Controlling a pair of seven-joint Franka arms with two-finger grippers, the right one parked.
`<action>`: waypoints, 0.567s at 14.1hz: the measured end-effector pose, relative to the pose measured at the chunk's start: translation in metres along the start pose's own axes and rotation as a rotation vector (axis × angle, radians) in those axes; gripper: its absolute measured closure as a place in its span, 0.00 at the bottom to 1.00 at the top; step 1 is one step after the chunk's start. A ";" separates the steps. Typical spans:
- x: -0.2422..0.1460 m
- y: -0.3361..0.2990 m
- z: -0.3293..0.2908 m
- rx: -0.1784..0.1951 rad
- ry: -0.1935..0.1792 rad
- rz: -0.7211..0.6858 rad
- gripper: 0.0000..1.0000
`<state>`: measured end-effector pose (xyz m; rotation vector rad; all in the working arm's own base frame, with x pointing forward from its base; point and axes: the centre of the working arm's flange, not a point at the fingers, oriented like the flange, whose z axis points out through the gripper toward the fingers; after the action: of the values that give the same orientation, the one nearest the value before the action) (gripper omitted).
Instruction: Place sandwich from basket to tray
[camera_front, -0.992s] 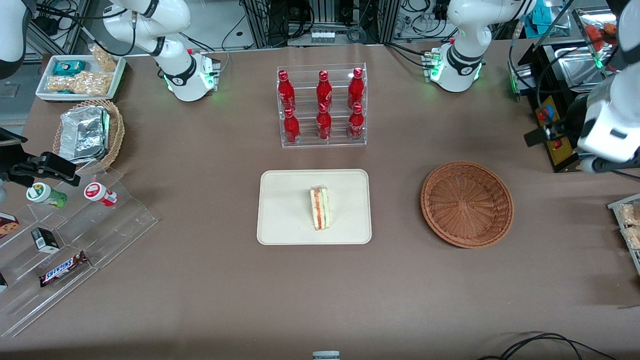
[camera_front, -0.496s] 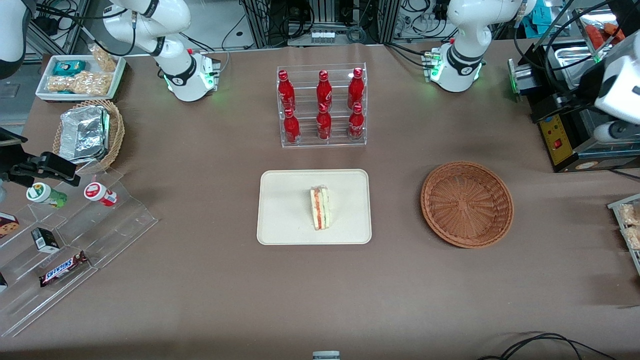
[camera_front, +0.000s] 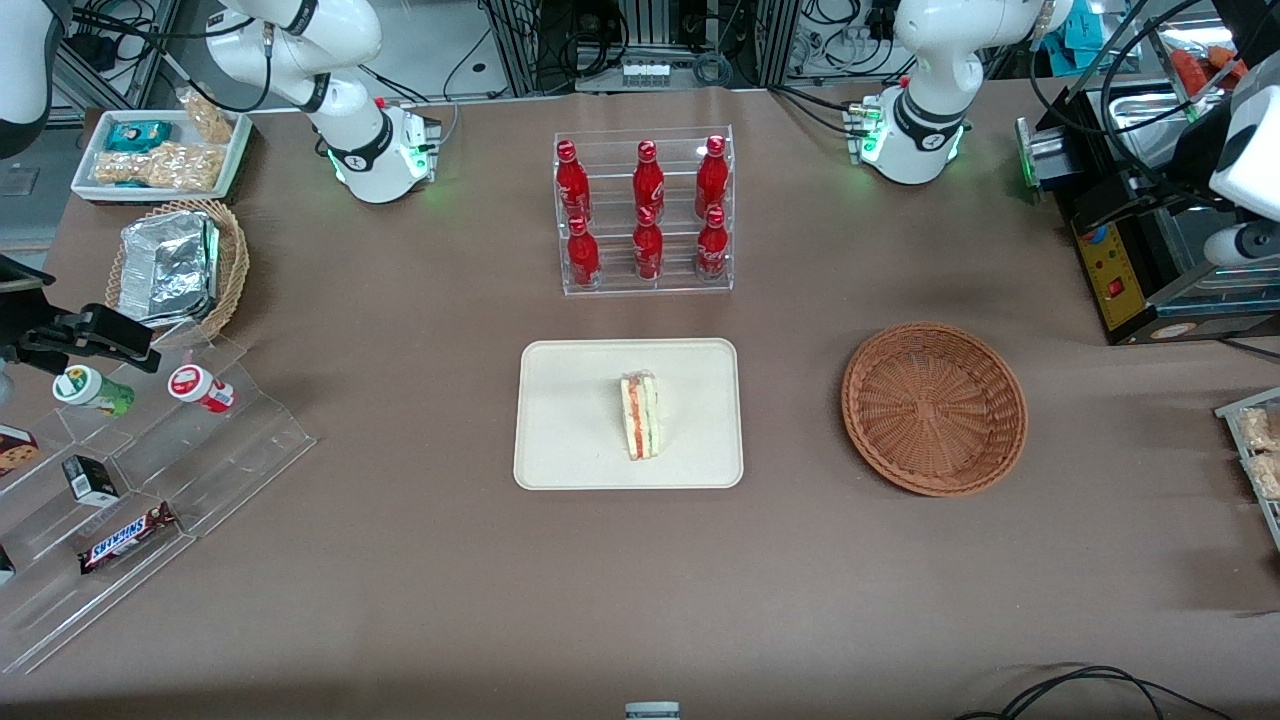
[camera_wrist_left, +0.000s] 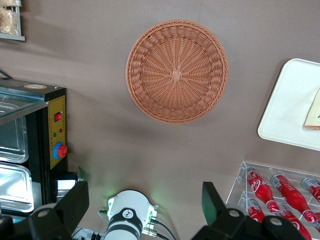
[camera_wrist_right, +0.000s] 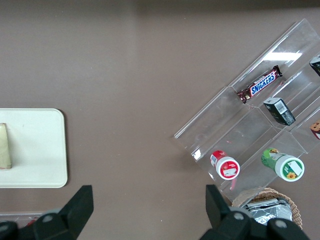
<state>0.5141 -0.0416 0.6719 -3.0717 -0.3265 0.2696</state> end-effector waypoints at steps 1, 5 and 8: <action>-0.002 0.000 -0.002 0.000 0.003 -0.001 0.00; -0.003 -0.006 -0.002 0.002 -0.002 -0.012 0.00; -0.002 -0.007 -0.003 0.001 0.003 -0.013 0.00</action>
<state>0.5115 -0.0350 0.6753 -3.0676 -0.3453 0.2642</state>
